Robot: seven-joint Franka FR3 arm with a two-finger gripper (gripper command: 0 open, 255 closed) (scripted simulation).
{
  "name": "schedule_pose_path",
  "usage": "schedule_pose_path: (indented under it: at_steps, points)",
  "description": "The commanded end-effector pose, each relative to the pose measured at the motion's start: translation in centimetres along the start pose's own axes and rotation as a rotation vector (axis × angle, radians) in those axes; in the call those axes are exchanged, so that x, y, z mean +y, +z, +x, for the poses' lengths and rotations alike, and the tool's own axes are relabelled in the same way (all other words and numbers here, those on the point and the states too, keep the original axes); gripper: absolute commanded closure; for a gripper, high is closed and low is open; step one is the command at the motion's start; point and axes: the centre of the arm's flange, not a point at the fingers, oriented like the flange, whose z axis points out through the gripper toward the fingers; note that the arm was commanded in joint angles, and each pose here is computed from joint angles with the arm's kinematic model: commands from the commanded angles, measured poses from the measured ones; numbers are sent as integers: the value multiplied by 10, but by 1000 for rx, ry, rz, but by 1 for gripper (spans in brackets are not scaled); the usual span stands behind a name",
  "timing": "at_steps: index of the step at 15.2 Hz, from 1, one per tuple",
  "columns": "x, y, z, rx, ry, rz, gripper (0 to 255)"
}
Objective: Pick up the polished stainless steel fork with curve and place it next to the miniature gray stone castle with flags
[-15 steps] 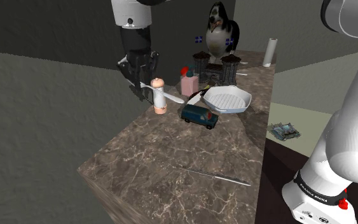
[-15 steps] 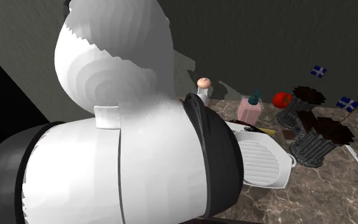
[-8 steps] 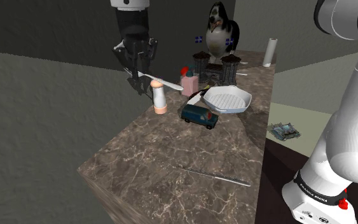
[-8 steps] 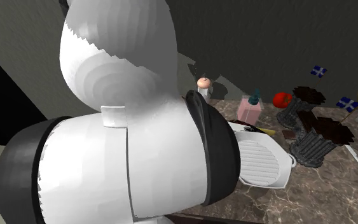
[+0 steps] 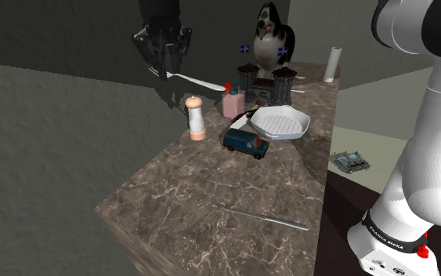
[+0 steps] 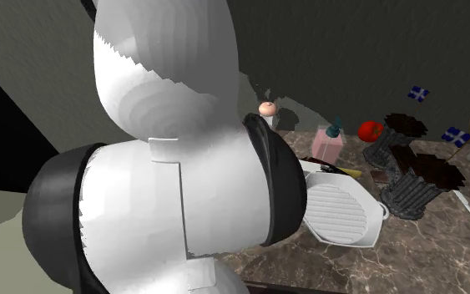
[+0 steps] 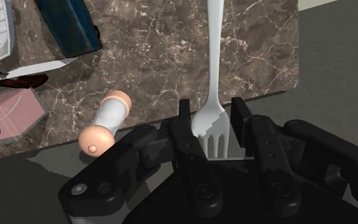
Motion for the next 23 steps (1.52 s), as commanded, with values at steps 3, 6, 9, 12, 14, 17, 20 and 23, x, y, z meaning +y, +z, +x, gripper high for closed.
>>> schedule_pose_path:
  at_steps: [3, 6, 9, 12, 14, 17, 20, 23]
  points:
    - [12, -14, -3, 0, 0, 0, 255]
    - [51, -15, -12, 0, 0, 0, 255]
    - [89, -16, -21, 0, 0, 0, 255]
    - [128, -17, -31, 0, 0, 0, 255]
    - [153, -18, -37, 0, 0, 0, 255]
    - [192, -19, -46, 0, 0, 0, 255]
    - [230, -20, -55, 0, 0, 0, 255]
    - [269, -21, -65, 0, 0, 0, 255]
